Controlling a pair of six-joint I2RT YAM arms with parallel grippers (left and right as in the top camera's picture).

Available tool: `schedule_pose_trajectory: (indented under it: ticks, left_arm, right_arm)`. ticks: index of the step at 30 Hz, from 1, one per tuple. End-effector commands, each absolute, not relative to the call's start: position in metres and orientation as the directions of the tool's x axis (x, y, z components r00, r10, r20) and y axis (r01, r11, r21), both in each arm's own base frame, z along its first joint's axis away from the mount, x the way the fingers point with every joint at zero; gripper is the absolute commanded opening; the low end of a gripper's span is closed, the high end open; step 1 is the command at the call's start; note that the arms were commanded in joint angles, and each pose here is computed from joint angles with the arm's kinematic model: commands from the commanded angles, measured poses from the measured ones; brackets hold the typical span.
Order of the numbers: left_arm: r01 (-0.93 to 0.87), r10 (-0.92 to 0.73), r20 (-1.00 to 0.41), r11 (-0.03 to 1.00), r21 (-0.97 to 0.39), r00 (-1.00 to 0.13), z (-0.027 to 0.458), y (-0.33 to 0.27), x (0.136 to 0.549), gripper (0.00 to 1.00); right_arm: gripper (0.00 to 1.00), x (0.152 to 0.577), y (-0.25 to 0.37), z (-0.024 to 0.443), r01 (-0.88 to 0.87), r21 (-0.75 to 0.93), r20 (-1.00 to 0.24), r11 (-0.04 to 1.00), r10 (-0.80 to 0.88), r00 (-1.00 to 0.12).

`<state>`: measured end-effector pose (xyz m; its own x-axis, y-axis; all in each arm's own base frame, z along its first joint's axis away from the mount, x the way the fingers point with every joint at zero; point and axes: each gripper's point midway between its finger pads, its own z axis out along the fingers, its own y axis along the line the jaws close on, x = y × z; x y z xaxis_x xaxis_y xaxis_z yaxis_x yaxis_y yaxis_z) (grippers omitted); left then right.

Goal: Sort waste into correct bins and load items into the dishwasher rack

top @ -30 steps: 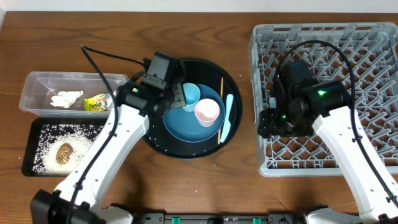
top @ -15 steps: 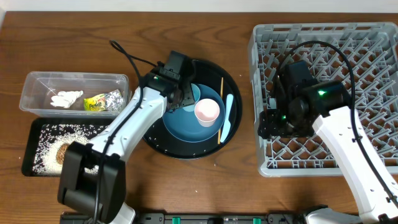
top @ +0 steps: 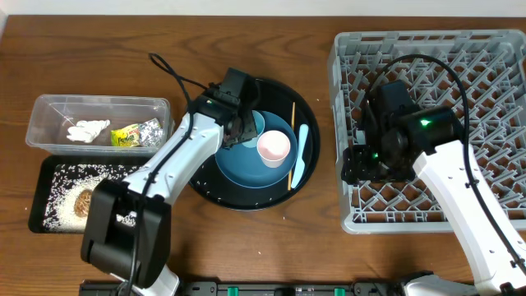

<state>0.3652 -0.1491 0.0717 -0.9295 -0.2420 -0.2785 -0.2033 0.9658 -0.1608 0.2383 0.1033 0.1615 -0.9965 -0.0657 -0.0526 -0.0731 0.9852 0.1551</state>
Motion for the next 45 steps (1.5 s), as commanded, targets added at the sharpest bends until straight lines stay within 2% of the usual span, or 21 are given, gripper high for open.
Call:
schedule_pose_trajectory:
  ticks: [1,5,9,17,21,24,27,30,33,37,41,45]
  left_arm:
    - [-0.210,-0.240,-0.264,0.968,-0.136,-0.934,0.062,-0.147,0.364,0.26]
    - [-0.217,-0.251,-0.278,0.965,-0.147,-0.927,0.067,-0.144,0.368,0.24]
    - [-0.227,-0.269,-0.304,0.960,-0.165,-0.914,0.080,-0.137,0.372,0.06]
    - [-0.266,-0.330,-0.369,0.940,-0.214,-0.869,0.117,-0.115,0.377,0.06]
    - [-0.250,-0.346,-0.409,0.930,-0.269,-0.845,0.147,-0.105,0.376,0.06]
    - [-0.138,-0.305,-0.414,0.912,-0.387,-0.858,0.177,-0.115,0.368,0.06]
    - [0.006,-0.240,-0.395,0.850,-0.528,-0.887,0.204,-0.134,0.352,0.06]
    - [0.214,-0.117,-0.407,0.703,-0.679,-0.906,0.236,-0.159,0.329,0.06]
    - [0.320,-0.048,-0.409,0.544,-0.776,-0.911,0.259,-0.175,0.311,0.06]
    - [0.367,0.003,-0.401,0.411,-0.835,-0.916,0.272,-0.186,0.296,0.06]
    - [0.399,0.036,-0.407,0.294,-0.869,-0.913,0.287,-0.194,0.285,0.06]
    - [0.415,0.044,-0.418,0.262,-0.871,-0.907,0.291,-0.195,0.282,0.06]
  right_arm:
    - [0.70,0.238,0.101,0.164,-0.080,0.150,-0.063,0.985,-0.071,-0.995]
    - [0.70,0.238,0.101,0.164,-0.093,0.149,-0.065,0.984,-0.084,-0.994]
    - [0.70,0.239,0.101,0.164,-0.095,0.150,-0.068,0.984,-0.085,-0.994]
    - [0.71,0.239,0.105,0.164,-0.099,0.171,-0.070,0.980,-0.088,-0.994]
    - [0.71,0.241,0.119,0.168,-0.143,0.247,-0.087,0.958,-0.125,-0.988]
    - [0.72,0.243,0.147,0.178,-0.239,0.392,-0.137,0.888,-0.200,-0.970]
    - [0.73,0.243,0.174,0.193,-0.352,0.521,-0.217,0.777,-0.279,-0.936]
    - [0.73,0.239,0.195,0.212,-0.466,0.619,-0.314,0.632,-0.345,-0.884]
    - [0.73,0.233,0.210,0.233,-0.559,0.685,-0.419,0.468,-0.376,-0.827]
    - [0.75,0.232,0.220,0.258,-0.649,0.701,-0.548,0.296,-0.359,-0.756]
    - [0.75,0.236,0.219,0.267,-0.702,0.672,-0.619,0.235,-0.340,-0.707]
    - [0.76,0.238,0.216,0.278,-0.751,0.639,-0.688,0.168,-0.311,-0.655]
